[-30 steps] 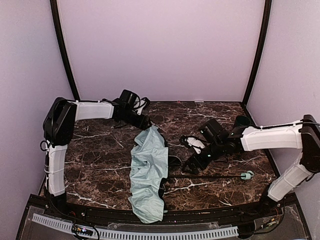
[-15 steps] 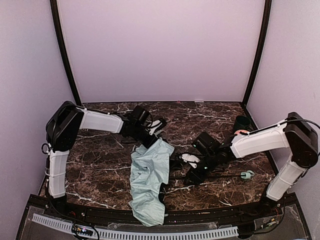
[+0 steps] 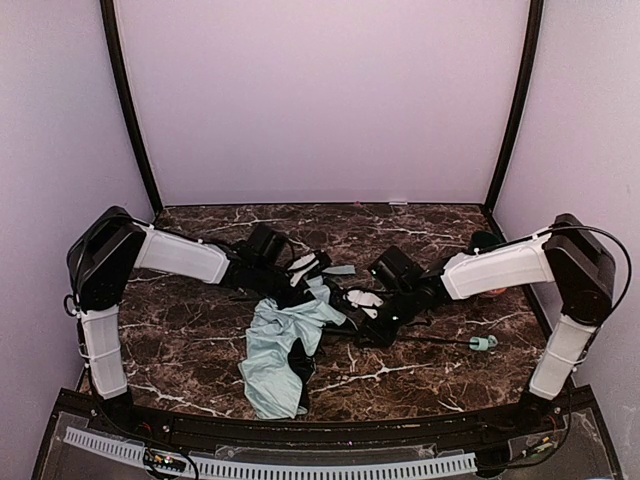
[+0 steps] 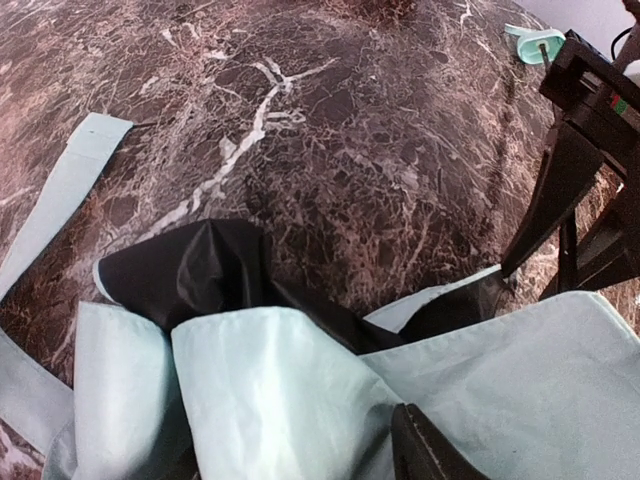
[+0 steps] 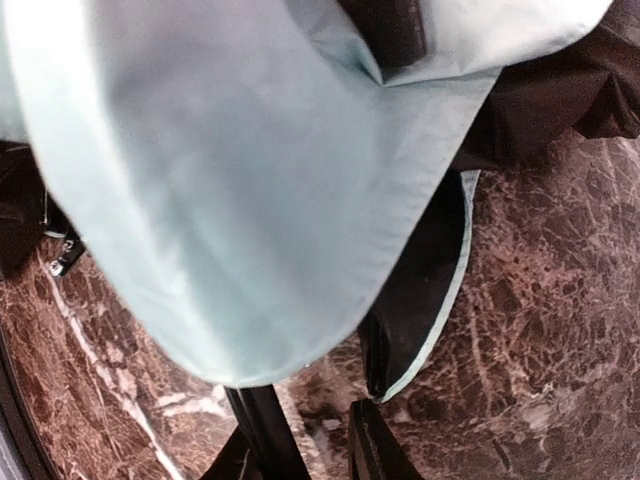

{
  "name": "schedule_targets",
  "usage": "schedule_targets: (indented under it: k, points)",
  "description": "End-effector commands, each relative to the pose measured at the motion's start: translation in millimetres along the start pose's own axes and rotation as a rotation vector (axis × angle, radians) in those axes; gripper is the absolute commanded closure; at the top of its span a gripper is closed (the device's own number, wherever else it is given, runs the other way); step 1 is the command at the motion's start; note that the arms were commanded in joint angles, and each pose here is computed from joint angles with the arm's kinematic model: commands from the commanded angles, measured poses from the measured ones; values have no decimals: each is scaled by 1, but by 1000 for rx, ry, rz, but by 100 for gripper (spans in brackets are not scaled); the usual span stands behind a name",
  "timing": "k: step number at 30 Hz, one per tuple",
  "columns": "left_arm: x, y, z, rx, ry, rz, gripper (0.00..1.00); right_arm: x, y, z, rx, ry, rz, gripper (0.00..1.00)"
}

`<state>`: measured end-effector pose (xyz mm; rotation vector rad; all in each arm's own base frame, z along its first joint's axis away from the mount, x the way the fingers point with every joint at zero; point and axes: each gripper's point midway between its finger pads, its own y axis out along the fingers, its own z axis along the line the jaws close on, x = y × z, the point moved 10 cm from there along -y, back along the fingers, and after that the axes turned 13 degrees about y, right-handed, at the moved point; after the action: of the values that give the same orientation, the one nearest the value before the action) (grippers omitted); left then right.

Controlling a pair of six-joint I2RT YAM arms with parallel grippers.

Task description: Put away the umbrella

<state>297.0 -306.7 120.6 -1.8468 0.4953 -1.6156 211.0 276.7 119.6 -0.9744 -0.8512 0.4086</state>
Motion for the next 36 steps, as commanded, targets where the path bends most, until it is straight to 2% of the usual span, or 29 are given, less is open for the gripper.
schedule_targets:
  k: [1,3,6,9,12,16,21,26,31,33,36]
  points:
    - [0,1,-11,-52,0,-28,49,35,-8,-21,-89,29,-147,74]
    - [1,-1,-8,-6,-10,-18,49,33,-10,-22,-101,15,-133,71]
    - [8,-13,3,173,-51,11,44,27,-21,-19,-113,-13,-131,59]
    - [22,-34,9,313,-76,-13,33,26,-42,-10,-80,-57,-158,43]
    - [37,-59,10,437,-78,-58,15,31,-64,1,-29,-87,-193,31]
    - [54,-93,16,646,-52,-52,1,45,-89,16,50,-108,-286,28]
    - [69,-131,15,795,-35,-1,1,73,-103,27,153,-51,-481,28]
    - [74,-167,-19,752,-43,-27,3,105,-81,23,163,47,-497,34]
    - [65,-173,-100,538,140,-50,25,124,-42,30,250,62,-438,38]
    - [57,-167,-136,413,244,-51,25,127,-25,28,243,80,-384,38]
    - [37,-152,-175,286,400,-29,11,132,2,20,231,97,-317,38]
